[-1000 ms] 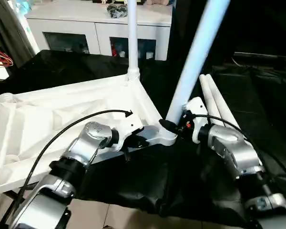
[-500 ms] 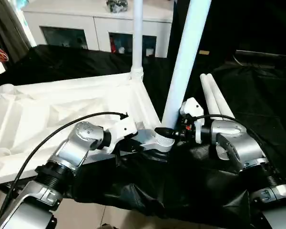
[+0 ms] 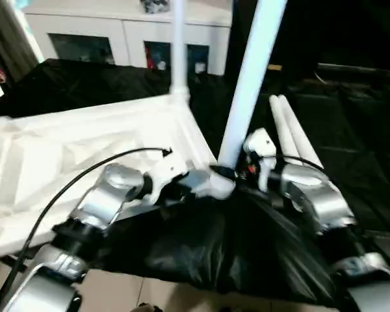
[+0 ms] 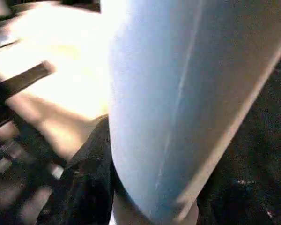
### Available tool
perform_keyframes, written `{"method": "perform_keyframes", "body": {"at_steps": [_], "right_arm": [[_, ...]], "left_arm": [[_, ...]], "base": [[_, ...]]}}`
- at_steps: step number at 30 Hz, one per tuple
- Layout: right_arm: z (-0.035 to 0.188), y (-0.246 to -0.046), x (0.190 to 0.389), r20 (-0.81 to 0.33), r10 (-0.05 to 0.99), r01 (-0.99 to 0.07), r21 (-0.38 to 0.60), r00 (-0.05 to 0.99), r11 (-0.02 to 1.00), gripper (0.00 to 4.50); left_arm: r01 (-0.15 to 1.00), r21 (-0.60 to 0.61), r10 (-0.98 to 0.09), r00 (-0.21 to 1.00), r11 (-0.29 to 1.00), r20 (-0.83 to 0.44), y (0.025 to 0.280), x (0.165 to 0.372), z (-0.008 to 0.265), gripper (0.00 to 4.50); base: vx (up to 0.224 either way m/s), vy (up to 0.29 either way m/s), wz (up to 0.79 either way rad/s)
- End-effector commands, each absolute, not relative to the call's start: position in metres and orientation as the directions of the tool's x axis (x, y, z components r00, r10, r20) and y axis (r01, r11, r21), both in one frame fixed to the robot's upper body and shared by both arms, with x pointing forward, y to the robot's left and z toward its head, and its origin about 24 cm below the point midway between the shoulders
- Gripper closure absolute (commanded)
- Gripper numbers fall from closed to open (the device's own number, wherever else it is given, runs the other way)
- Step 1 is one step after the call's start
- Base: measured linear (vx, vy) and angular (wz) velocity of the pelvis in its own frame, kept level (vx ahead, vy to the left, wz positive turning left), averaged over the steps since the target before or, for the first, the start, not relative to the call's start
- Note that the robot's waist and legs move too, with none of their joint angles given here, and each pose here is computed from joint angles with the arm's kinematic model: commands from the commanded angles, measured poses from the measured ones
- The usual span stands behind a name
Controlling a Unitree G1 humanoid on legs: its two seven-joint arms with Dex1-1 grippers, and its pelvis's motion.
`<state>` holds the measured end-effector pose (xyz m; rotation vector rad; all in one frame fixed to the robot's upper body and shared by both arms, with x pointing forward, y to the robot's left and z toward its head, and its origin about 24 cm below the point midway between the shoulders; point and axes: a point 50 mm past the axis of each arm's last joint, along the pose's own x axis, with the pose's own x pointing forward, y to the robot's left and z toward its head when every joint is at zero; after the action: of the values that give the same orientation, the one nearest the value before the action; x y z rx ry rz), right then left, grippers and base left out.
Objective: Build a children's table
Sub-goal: Insert table leg to table base
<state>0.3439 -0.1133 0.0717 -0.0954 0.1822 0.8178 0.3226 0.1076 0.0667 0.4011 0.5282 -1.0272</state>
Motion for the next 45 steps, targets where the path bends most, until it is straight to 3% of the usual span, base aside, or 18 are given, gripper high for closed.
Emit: {"method": "perform_keyframes", "body": {"at_steps": [1, 5, 9, 19, 20, 22, 31, 36, 41, 45], "right_arm": [[0.013, -0.137, 0.334, -0.459, 0.491, -0.535, 0.038, 0.741, 0.844, 2.62], [0.009, -0.121, 0.340, -0.477, 0.406, -0.443, 0.039, 0.780, 0.896, 2.62], [0.009, -0.106, 0.343, -0.476, 0.388, -0.418, 0.045, 0.789, 0.907, 2.62], [0.009, -0.086, 0.343, -0.462, 0.410, -0.440, 0.045, 0.787, 0.897, 2.62], [0.010, -0.086, 0.343, -0.455, 0.412, -0.441, 0.046, 0.790, 0.896, 2.27], [0.010, -0.086, 0.343, -0.450, 0.409, -0.432, 0.057, 0.793, 0.900, 2.27], [0.025, -0.088, 0.351, -0.380, 0.442, -0.444, 0.090, 0.812, 0.892, 1.37], [0.041, -0.096, 0.356, -0.330, 0.456, -0.472, 0.036, 0.826, 0.881, 0.92], [0.060, -0.106, 0.350, -0.272, 0.558, -0.577, 0.013, 0.784, 0.817, 0.92], [0.072, -0.123, 0.334, -0.273, 0.676, -0.711, -0.049, 0.685, 0.701, 0.92]], "left_arm": [[0.857, 0.116, -0.707, 0.484, 0.502, -0.515, 0.091, 0.326, 0.093, 4.50], [0.802, 0.138, -0.647, 0.558, 0.581, -0.520, 0.074, 0.324, 0.093, 4.50], [0.781, 0.130, -0.627, 0.578, 0.612, -0.522, 0.062, 0.320, 0.088, 4.50], [0.725, 0.154, -0.559, 0.632, 0.671, -0.536, 0.067, 0.324, 0.085, 4.50], [0.727, 0.151, -0.566, 0.631, 0.670, -0.531, 0.067, 0.324, 0.086, 4.50], [0.732, 0.143, -0.577, 0.626, 0.666, -0.525, 0.067, 0.324, 0.086, 4.50], [0.786, 0.129, -0.651, 0.581, 0.605, -0.488, 0.067, 0.321, 0.091, 4.50], [0.822, 0.144, -0.689, 0.545, 0.550, -0.477, 0.070, 0.320, 0.093, 4.50], [0.874, 0.157, -0.738, 0.475, 0.461, -0.478, 0.078, 0.317, 0.092, 4.50], [0.928, 0.135, -0.795, 0.369, 0.348, -0.482, 0.088, 0.313, 0.091, 4.50]], "base": [[-0.051, 0.035, -0.23], [-0.029, 0.033, -0.17], [0.000, 0.000, 0.00], [0.031, -0.047, -0.06], [0.000, 0.000, 0.00], [0.000, 0.000, 0.00], [0.000, 0.000, 0.00], [0.000, 0.000, 0.00], [0.000, 0.000, 0.00], [0.000, 0.000, 0.00]]}}
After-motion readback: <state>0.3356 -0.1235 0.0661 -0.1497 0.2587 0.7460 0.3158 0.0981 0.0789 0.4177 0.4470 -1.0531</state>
